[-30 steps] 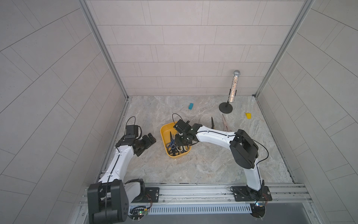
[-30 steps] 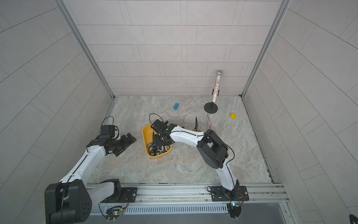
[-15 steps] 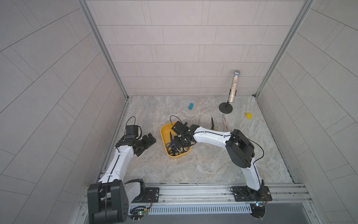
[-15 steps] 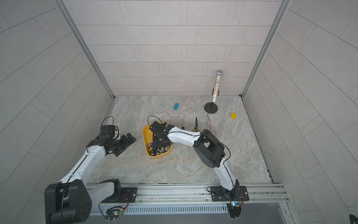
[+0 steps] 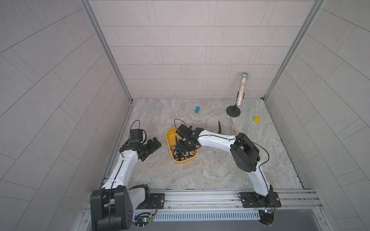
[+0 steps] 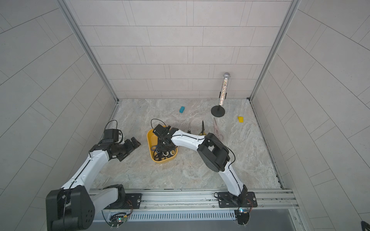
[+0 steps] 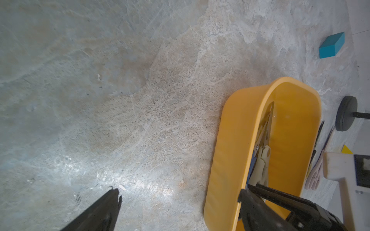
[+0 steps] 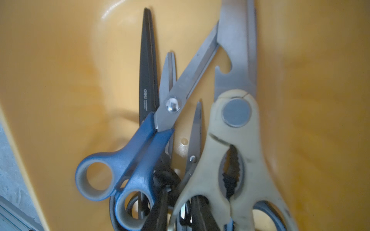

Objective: Take the scissors out of the storage box
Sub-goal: Pick up the scissors from the storage box.

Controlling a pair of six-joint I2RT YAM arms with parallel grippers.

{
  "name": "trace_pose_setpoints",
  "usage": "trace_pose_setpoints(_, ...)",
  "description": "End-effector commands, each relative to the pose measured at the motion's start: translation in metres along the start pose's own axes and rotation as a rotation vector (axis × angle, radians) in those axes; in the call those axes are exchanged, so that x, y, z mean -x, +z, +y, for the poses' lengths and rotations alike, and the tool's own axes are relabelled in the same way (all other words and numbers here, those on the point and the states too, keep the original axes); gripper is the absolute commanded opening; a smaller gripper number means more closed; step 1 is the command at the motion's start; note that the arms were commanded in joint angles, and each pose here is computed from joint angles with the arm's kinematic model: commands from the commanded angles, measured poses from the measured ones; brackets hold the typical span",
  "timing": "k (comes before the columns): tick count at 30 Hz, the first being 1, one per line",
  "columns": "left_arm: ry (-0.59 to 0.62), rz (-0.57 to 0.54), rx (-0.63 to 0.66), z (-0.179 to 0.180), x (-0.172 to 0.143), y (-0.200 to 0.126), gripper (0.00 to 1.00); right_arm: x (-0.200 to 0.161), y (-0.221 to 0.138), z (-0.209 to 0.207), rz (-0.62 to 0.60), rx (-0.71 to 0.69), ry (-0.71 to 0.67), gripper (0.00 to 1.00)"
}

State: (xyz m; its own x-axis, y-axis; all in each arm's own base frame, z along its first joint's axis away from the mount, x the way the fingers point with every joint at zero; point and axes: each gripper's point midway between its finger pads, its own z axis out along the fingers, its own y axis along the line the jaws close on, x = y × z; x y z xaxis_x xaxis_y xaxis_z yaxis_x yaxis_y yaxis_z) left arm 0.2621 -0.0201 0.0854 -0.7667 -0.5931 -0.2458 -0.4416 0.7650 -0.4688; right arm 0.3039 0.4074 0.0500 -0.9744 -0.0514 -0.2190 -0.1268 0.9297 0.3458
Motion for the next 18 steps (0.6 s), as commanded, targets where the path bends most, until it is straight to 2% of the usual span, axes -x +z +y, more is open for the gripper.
trace_pose_setpoints(1,0.021,-0.016,0.006,-0.001,0.002,-0.005,1.0,-0.009,0.011,-0.015,0.026,-0.076,-0.001,0.17)
trace_pose_setpoints(8,0.024,-0.019,0.005,-0.002,0.003,-0.005,1.0,-0.007,0.003,-0.011,0.017,-0.061,0.002,0.07)
trace_pose_setpoints(12,0.024,-0.018,0.008,-0.001,0.003,-0.005,1.0,-0.001,-0.02,0.0,-0.01,-0.017,0.007,0.0)
trace_pose_setpoints(18,0.028,-0.018,-0.032,-0.008,0.003,-0.005,1.0,0.012,-0.065,0.015,-0.054,0.073,0.02,0.0)
